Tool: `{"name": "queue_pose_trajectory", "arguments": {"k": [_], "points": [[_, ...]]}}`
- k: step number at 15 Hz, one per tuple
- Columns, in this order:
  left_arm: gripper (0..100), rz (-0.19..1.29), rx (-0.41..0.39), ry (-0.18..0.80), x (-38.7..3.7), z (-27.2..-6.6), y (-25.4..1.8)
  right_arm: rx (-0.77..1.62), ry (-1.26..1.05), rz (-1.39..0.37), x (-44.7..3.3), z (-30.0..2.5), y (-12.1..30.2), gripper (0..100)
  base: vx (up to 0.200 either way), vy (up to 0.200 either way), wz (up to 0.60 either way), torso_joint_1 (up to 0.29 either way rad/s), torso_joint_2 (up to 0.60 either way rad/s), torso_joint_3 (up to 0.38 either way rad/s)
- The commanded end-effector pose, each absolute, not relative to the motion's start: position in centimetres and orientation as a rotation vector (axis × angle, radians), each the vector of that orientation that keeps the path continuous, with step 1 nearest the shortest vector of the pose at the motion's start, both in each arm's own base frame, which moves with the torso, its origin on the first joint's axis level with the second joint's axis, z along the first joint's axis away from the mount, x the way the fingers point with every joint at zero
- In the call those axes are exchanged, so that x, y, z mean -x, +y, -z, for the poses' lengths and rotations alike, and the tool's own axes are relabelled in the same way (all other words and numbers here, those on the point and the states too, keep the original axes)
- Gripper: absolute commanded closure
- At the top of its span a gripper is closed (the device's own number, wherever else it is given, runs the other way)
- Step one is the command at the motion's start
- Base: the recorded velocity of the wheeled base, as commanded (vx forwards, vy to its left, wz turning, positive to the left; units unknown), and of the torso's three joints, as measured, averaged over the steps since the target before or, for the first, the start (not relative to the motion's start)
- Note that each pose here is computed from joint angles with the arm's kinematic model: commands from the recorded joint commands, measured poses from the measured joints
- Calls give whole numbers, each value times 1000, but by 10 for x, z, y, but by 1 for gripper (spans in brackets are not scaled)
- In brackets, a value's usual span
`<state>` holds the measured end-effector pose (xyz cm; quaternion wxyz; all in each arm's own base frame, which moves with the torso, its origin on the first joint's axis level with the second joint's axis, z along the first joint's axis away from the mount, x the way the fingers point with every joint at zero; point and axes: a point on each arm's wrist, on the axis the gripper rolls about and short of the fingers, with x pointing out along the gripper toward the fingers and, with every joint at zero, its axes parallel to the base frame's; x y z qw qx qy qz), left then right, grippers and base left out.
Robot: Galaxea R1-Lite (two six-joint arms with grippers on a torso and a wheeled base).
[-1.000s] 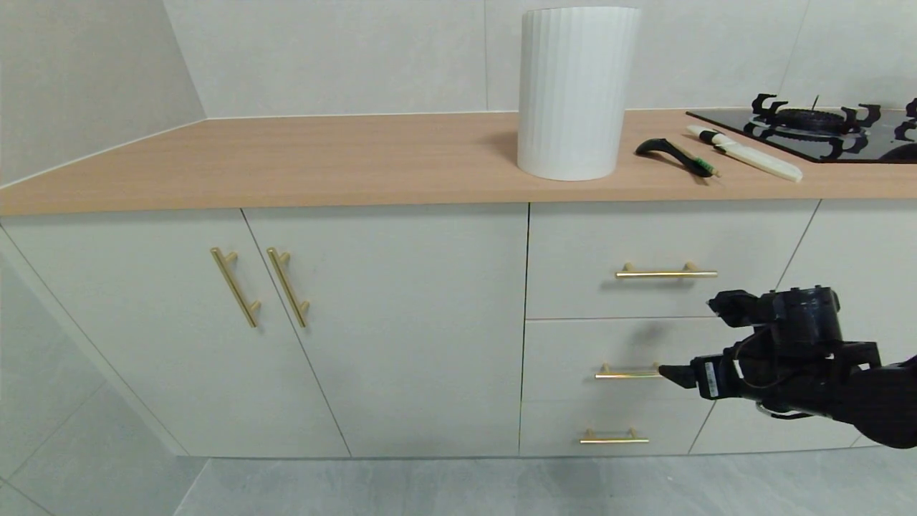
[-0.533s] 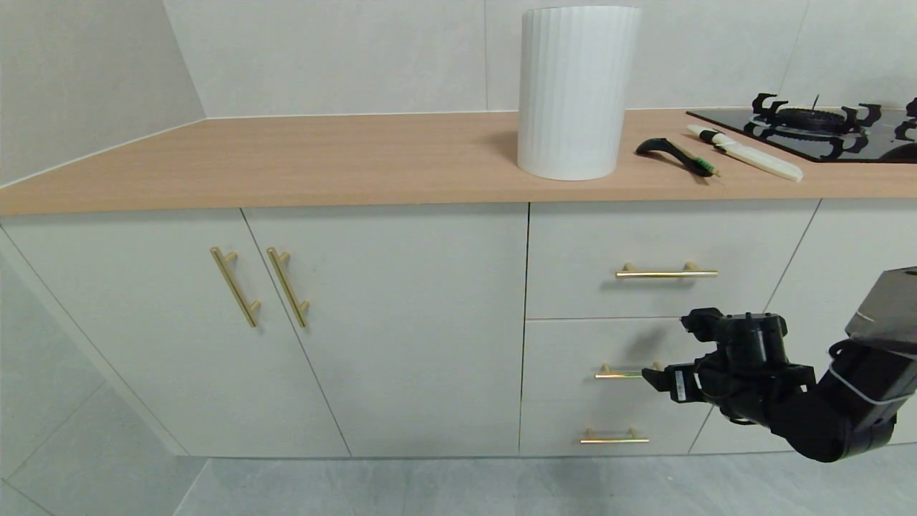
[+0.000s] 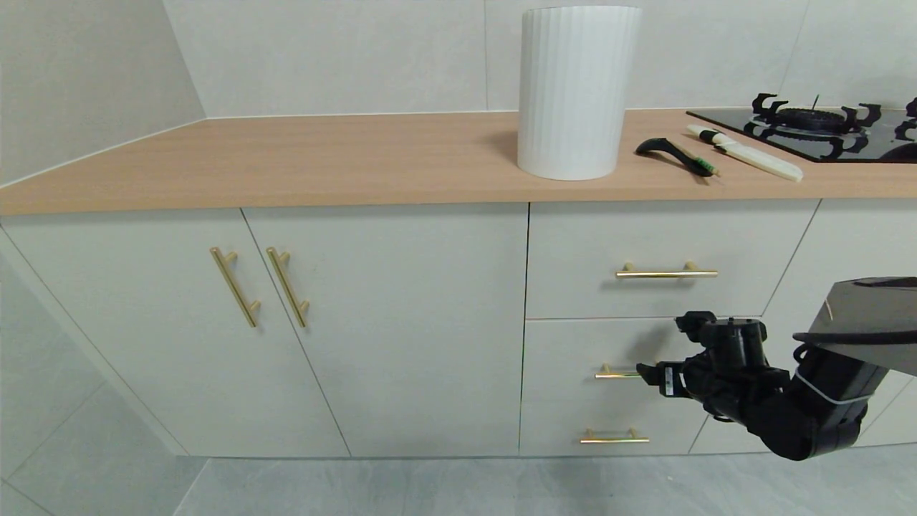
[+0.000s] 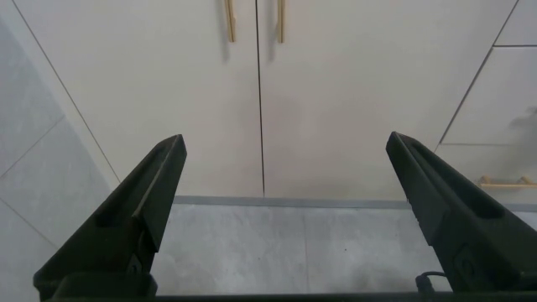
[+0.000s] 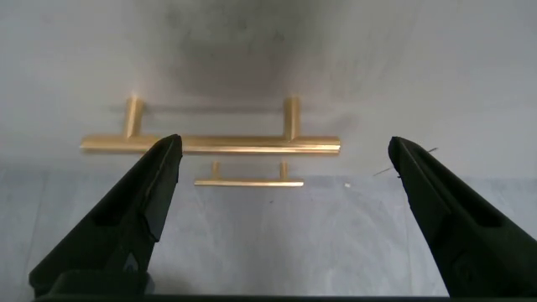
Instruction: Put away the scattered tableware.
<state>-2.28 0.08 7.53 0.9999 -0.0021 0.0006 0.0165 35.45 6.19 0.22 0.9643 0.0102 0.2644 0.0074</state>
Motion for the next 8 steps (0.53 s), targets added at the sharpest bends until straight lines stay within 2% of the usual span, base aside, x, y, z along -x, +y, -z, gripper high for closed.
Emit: {"name": "queue_pose_trajectory", "arguments": {"k": [1,8], "points": [[0,-34,5,1,23,-75,1,-20,543,-12,-360,6,63,0,0,0,0,0,0,0],[0,-34,5,1,23,-75,1,4,522,39,-375,30,72,0,0,0,0,0,0,0]]}}
